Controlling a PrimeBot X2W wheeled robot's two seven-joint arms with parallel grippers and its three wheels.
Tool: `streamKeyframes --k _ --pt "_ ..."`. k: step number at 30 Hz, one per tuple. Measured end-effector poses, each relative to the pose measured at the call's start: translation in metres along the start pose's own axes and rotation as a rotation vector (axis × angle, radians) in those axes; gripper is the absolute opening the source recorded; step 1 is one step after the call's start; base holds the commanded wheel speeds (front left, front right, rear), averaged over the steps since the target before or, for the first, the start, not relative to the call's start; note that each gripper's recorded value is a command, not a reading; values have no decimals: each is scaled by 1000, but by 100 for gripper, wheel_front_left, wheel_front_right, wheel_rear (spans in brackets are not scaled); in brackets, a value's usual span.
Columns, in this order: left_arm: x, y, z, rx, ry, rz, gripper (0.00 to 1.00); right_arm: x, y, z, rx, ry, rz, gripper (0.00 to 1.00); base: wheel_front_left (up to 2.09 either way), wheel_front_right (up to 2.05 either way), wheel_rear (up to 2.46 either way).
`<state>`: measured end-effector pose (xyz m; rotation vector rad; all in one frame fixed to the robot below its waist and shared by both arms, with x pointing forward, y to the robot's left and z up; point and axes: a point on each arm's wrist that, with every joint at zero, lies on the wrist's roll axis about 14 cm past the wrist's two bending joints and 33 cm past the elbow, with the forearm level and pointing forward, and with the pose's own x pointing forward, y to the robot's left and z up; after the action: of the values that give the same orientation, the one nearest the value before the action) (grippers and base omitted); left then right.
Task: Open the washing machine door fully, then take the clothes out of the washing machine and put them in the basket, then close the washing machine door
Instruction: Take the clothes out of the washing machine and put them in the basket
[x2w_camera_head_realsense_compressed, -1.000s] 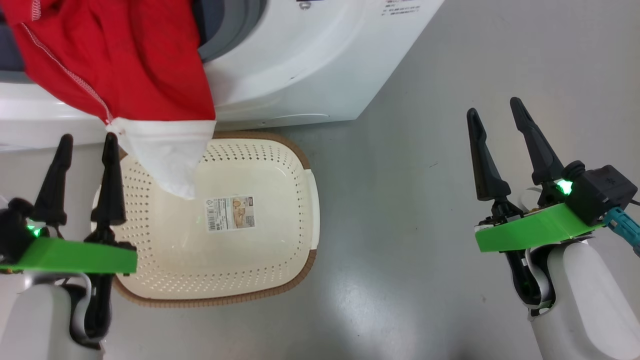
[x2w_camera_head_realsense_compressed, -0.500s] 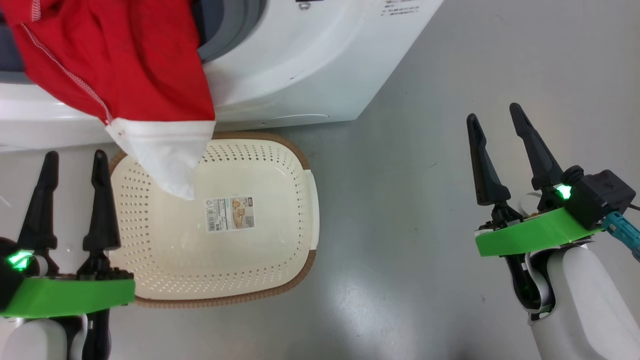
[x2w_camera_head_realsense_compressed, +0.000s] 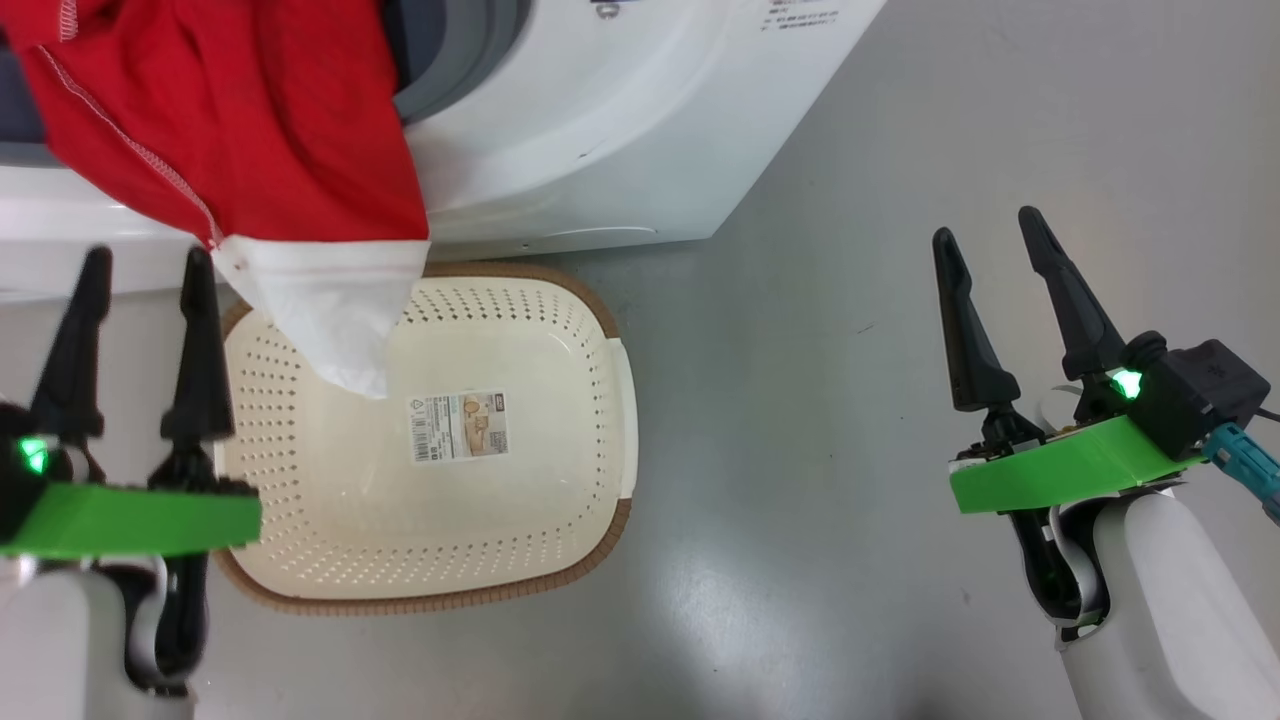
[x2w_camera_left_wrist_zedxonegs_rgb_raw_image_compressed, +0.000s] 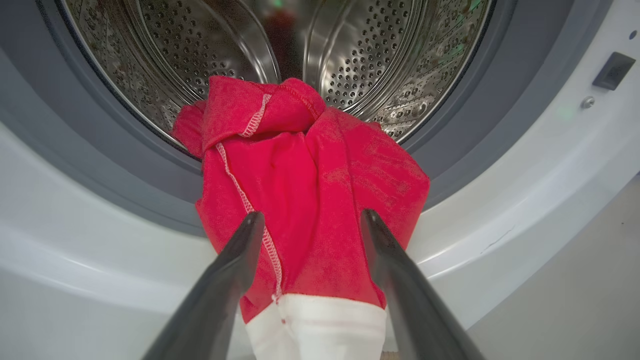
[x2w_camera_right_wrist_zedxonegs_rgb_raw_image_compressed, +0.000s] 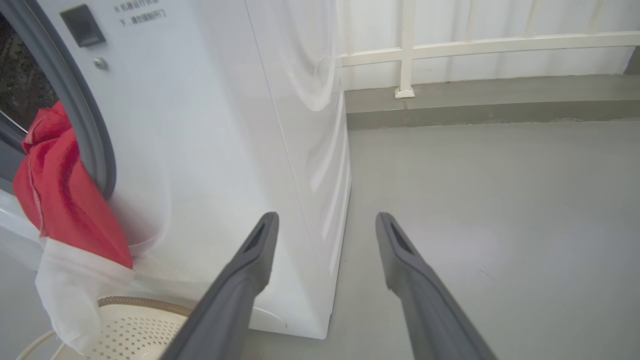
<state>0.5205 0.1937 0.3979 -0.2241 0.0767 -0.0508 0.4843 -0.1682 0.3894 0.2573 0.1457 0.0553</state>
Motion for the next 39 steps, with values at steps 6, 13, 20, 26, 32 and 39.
streamKeyframes --k 6,13,20,26,32,39 --pt "24 -2 12 43 -28 -24 100 1 2 -2 2 4 5 100 0 0 0" --pt "62 -11 32 121 -69 -71 100 1 5 -6 3 14 16 100 0 0 0" --pt "93 -13 40 177 -58 -84 100 0 4 -10 4 25 14 100 0 0 0" --pt "114 -10 27 193 6 -77 100 1 1 -14 9 34 7 100 0 0 0" --pt "131 -12 12 186 72 -79 100 0 -3 -16 5 40 -5 100 0 0 0" --pt "139 -26 -5 168 134 -119 100 -1 -7 -18 3 42 -13 100 0 0 0"
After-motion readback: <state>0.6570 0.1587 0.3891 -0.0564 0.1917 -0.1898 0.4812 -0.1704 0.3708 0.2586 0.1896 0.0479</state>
